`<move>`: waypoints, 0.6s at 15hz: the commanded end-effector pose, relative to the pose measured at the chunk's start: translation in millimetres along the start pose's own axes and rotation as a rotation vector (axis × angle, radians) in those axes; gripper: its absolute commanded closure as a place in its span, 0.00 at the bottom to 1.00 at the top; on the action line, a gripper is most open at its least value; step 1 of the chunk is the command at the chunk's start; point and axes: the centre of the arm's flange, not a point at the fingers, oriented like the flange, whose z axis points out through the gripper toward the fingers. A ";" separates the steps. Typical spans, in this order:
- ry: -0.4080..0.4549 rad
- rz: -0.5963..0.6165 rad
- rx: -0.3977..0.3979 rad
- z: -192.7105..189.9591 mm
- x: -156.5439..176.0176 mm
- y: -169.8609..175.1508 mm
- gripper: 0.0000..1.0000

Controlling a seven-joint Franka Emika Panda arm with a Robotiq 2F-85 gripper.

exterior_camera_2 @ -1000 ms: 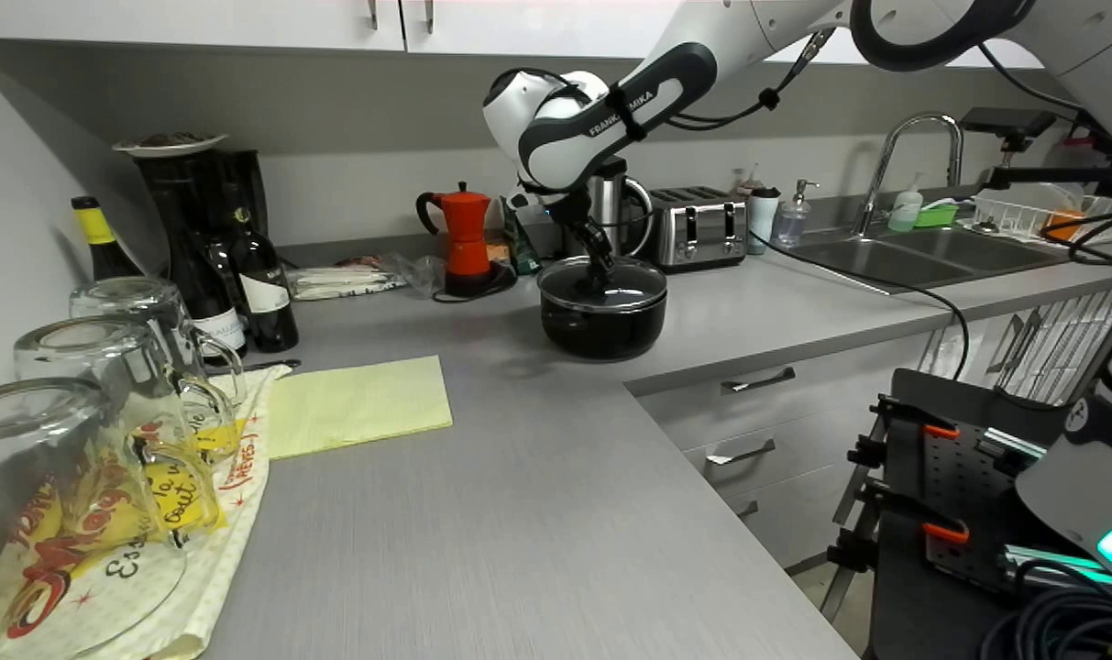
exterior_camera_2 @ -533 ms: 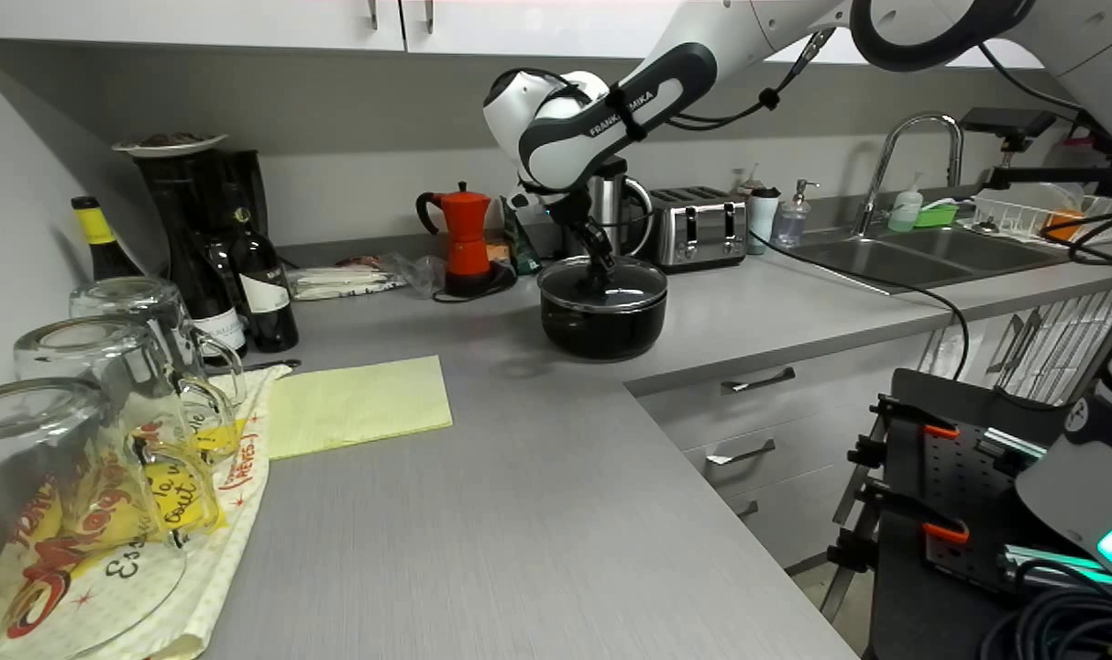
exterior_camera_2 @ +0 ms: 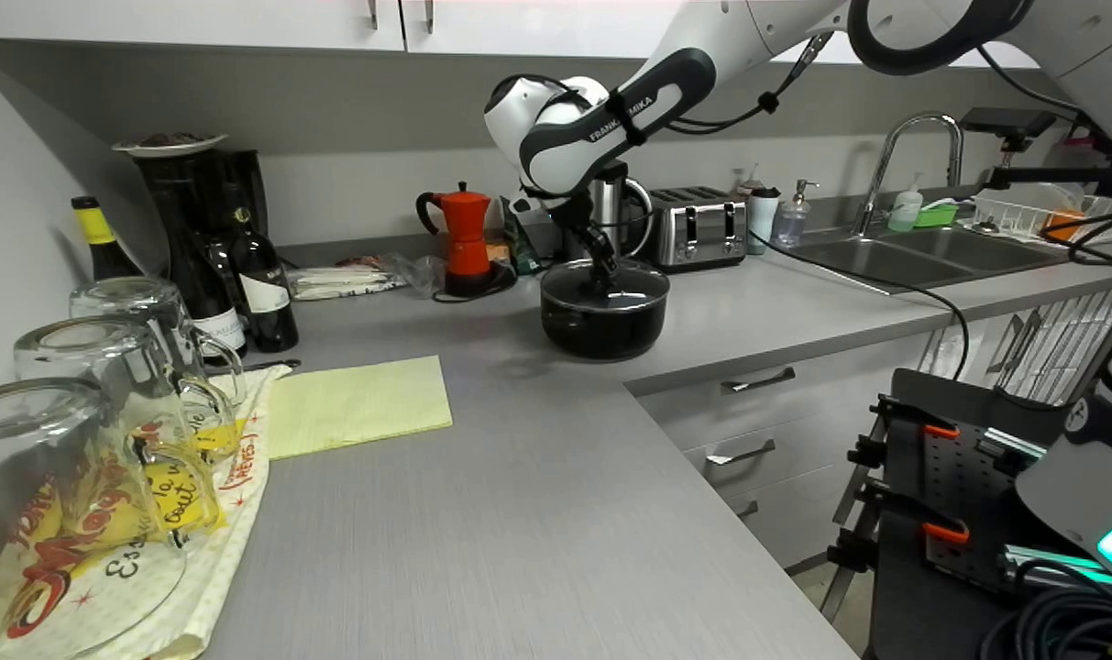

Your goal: Put the glass lid on the black pot.

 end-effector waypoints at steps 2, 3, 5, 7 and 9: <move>-0.018 0.003 0.023 -3.9 -2.4 4.5 0.75; -0.019 0.002 0.024 -2.7 -2.1 4.5 0.75; -0.021 0.001 0.027 -1.5 -1.8 4.2 0.75; -0.021 0.000 0.028 -1.1 -1.7 3.6 0.75; -0.024 -0.001 0.028 -0.3 -1.7 2.8 0.75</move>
